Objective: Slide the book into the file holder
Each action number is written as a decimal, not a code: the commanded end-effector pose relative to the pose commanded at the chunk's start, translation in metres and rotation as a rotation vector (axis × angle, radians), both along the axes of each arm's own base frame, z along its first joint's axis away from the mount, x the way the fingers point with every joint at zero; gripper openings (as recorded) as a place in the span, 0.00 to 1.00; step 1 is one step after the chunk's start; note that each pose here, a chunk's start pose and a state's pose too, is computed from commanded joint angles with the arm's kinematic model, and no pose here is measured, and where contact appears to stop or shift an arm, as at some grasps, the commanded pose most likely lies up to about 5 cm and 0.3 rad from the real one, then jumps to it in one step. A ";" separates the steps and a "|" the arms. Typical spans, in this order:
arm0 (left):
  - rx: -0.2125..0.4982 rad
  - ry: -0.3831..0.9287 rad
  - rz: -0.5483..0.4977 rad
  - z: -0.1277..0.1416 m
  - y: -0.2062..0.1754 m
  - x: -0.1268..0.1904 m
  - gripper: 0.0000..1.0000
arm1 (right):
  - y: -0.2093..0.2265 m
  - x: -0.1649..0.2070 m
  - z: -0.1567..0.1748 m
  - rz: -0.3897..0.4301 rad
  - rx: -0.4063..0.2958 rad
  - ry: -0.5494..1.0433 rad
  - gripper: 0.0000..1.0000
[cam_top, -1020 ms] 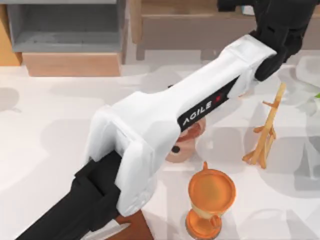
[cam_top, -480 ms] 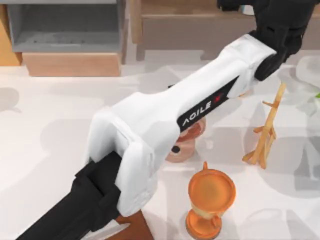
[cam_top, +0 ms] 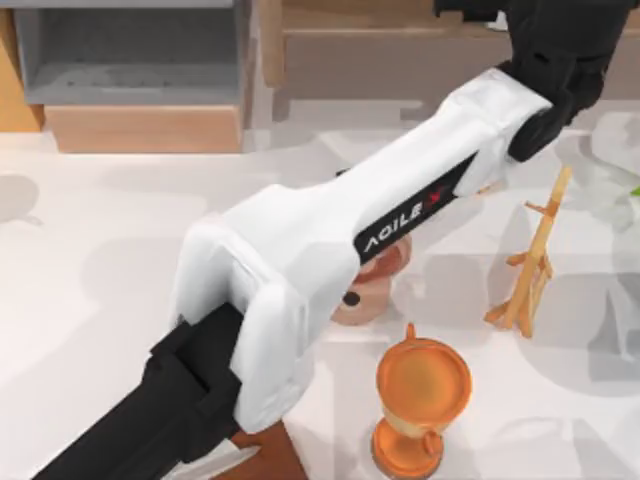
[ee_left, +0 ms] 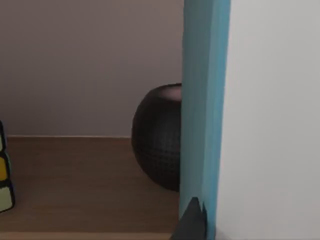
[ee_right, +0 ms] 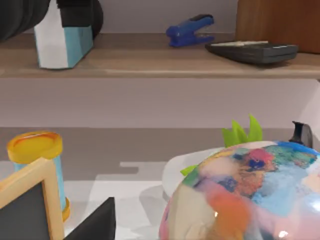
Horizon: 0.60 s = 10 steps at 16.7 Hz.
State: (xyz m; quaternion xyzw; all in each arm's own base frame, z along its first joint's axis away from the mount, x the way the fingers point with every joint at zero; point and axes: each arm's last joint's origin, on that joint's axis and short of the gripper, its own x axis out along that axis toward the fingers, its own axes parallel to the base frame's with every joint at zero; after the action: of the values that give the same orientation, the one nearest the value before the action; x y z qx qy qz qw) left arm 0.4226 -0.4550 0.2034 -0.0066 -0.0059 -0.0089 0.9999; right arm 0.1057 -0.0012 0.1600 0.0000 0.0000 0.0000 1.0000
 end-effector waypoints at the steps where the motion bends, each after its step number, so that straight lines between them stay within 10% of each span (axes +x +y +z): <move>1: 0.000 0.000 0.000 0.000 0.000 0.000 0.02 | 0.000 0.000 0.000 0.000 0.000 0.000 1.00; 10: 0.001 0.000 -0.005 0.000 -0.002 -0.002 0.00 | 0.000 0.000 0.000 0.000 0.000 0.000 1.00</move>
State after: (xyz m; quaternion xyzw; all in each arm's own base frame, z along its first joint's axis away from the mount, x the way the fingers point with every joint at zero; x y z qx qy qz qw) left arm 0.4202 -0.4571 0.2036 -0.0061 -0.0060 -0.0113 0.9999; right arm 0.1057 -0.0012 0.1600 0.0000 0.0000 0.0000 1.0000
